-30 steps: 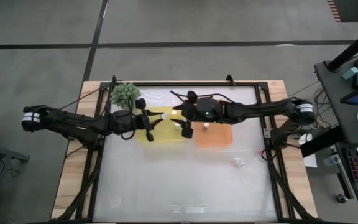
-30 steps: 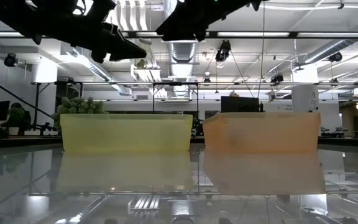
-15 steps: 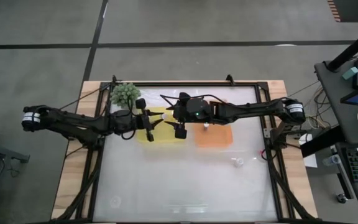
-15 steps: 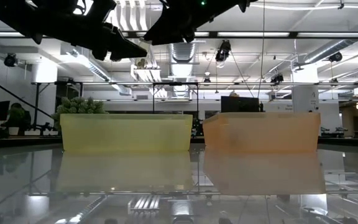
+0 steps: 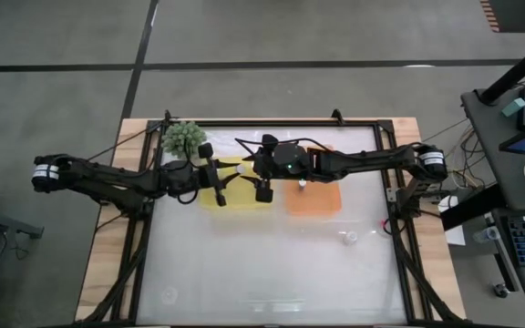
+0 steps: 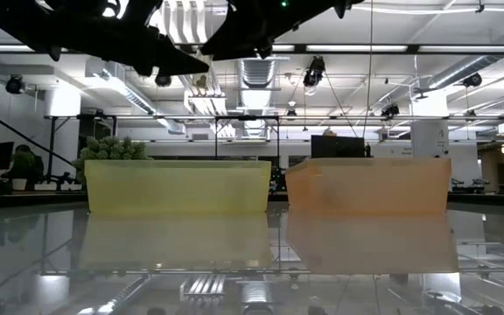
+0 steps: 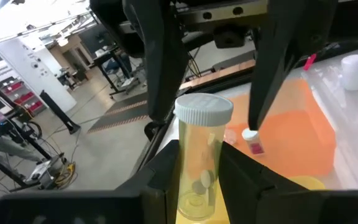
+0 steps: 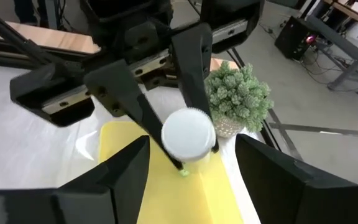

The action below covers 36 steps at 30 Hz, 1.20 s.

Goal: Pick and place medicine bottles into bin by pill shape (circle, oval)
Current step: Put the yellow pill bottle into the yellow bin

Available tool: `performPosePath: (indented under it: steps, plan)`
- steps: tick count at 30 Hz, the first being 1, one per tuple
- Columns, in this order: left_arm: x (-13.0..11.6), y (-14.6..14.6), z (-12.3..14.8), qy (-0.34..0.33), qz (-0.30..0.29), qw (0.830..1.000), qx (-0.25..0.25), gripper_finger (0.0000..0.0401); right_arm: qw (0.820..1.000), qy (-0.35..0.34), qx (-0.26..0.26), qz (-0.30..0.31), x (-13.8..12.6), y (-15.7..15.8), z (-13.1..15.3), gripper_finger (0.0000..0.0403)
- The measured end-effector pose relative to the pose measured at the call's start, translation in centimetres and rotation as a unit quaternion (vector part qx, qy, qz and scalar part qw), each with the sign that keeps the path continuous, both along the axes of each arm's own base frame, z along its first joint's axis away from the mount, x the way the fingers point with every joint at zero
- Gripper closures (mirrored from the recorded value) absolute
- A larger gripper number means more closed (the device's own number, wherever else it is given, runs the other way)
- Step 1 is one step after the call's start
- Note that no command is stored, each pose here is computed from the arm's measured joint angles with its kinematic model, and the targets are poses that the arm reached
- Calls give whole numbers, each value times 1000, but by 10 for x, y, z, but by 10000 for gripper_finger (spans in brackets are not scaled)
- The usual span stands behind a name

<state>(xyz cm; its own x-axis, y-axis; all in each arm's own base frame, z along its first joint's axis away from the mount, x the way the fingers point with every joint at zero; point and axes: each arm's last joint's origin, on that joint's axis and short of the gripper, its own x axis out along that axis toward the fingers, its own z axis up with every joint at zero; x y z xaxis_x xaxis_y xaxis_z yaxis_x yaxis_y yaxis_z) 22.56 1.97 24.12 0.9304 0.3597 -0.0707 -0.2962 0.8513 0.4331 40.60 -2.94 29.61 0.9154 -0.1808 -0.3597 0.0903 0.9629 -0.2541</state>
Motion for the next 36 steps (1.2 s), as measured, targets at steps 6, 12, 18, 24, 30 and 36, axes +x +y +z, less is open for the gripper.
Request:
performPosePath:
  steps: [6, 12, 18, 24, 30, 36]
  plan:
    - [0, 0, 0, 1, -1, 1000, 0, 326, 1000, -8, -3, 1, 4, 0, -3, 174]
    - [0, 0, -1, 3, -2, 1000, 0, 326, 1000, -9, -11, 4, 6, 0, -5, 175]
    - [0, 0, -1, 3, -2, 1000, 0, 326, 1000, -14, -13, 4, 6, 0, -4, 178]
    - [0, 0, -1, 3, -2, 1000, 0, 326, 1000, -14, -14, 5, 6, 0, -4, 215]
    - [0, 0, -1, 3, -2, 1000, 0, 326, 1000, -15, -14, 5, 6, 0, -4, 269]
    - [0, 0, 0, 3, -2, 1000, 1, 326, 1000, -16, -11, 4, 6, 0, -4, 297]
